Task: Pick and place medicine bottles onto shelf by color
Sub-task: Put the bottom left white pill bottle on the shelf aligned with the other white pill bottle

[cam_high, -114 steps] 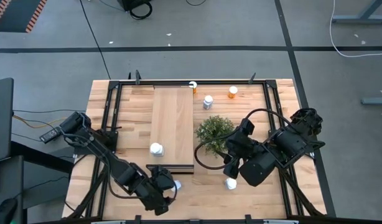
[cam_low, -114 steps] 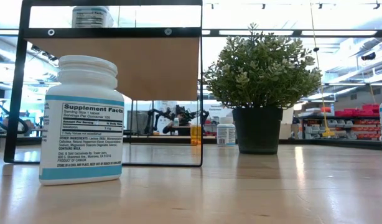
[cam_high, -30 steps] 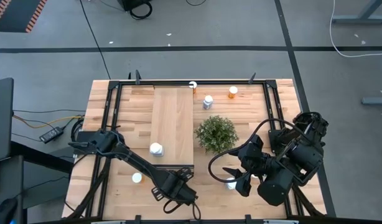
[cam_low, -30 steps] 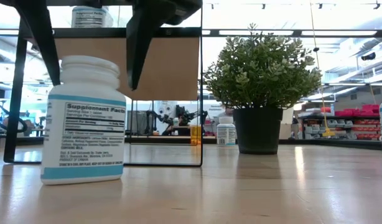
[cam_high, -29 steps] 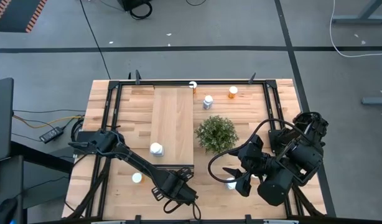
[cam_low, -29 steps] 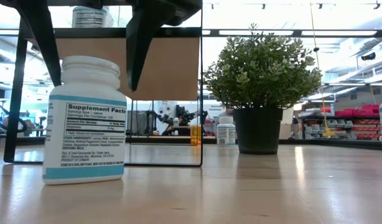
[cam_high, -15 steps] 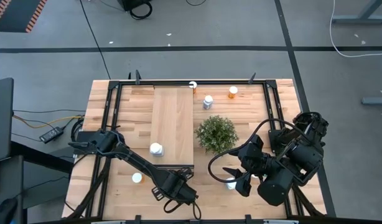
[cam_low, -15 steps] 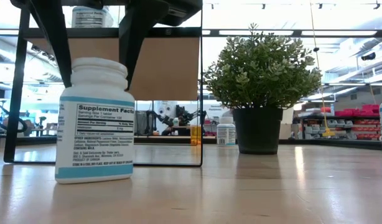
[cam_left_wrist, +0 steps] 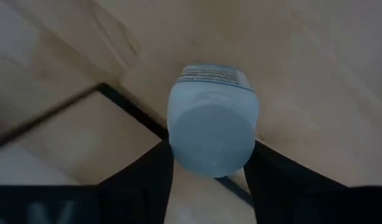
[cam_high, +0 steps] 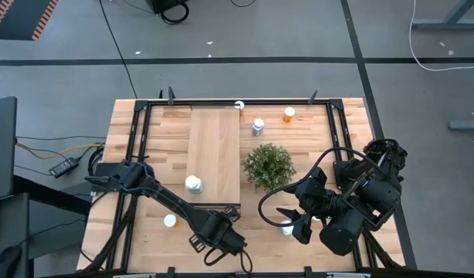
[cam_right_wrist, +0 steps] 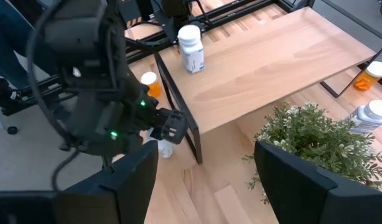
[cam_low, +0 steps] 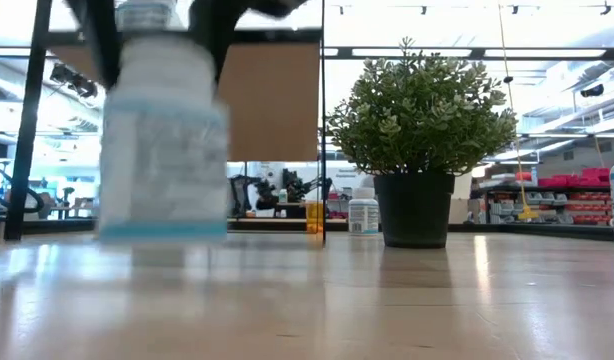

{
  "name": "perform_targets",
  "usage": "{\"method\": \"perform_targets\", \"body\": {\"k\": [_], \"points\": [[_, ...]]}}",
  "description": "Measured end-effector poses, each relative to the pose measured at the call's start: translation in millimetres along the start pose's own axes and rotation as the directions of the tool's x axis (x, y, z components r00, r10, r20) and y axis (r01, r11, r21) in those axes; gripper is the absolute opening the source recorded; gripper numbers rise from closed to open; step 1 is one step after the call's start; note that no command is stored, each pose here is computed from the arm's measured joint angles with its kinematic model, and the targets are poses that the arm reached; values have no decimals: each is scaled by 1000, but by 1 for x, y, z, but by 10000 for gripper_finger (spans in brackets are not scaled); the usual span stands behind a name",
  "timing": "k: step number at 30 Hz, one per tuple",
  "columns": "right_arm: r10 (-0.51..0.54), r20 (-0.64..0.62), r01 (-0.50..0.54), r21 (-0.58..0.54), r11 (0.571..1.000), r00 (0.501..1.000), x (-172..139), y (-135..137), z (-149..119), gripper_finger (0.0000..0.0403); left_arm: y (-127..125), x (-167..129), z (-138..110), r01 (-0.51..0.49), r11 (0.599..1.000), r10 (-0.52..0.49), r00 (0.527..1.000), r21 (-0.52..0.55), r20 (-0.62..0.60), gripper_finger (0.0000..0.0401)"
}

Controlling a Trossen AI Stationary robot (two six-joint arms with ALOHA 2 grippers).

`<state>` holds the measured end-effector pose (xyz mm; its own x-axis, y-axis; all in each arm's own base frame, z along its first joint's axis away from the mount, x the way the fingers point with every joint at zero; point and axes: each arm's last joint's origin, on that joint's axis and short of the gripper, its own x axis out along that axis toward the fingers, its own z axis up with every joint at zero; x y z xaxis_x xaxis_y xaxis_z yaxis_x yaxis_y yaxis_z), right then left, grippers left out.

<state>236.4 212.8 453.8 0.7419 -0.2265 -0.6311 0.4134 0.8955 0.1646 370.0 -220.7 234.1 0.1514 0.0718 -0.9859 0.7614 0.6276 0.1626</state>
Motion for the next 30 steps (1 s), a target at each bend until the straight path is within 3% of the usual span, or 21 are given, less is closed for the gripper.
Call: {"method": "perform_targets", "body": {"k": [10,16,23,30], "points": [[0,-1,0,-6,1000,1000,0,0,0,273,13,-69,7,-66,996,74,985,-58,156,187],[0,-1,0,-23,1000,1000,0,0,0,273,16,-93,8,-77,991,100,968,-107,231,181],[0,-1,0,-41,999,1000,0,0,0,273,11,-104,0,-71,992,92,976,-109,197,188],[0,-1,0,-61,998,1000,0,0,0,273,19,-139,-29,-105,959,161,966,-262,204,177]]}}
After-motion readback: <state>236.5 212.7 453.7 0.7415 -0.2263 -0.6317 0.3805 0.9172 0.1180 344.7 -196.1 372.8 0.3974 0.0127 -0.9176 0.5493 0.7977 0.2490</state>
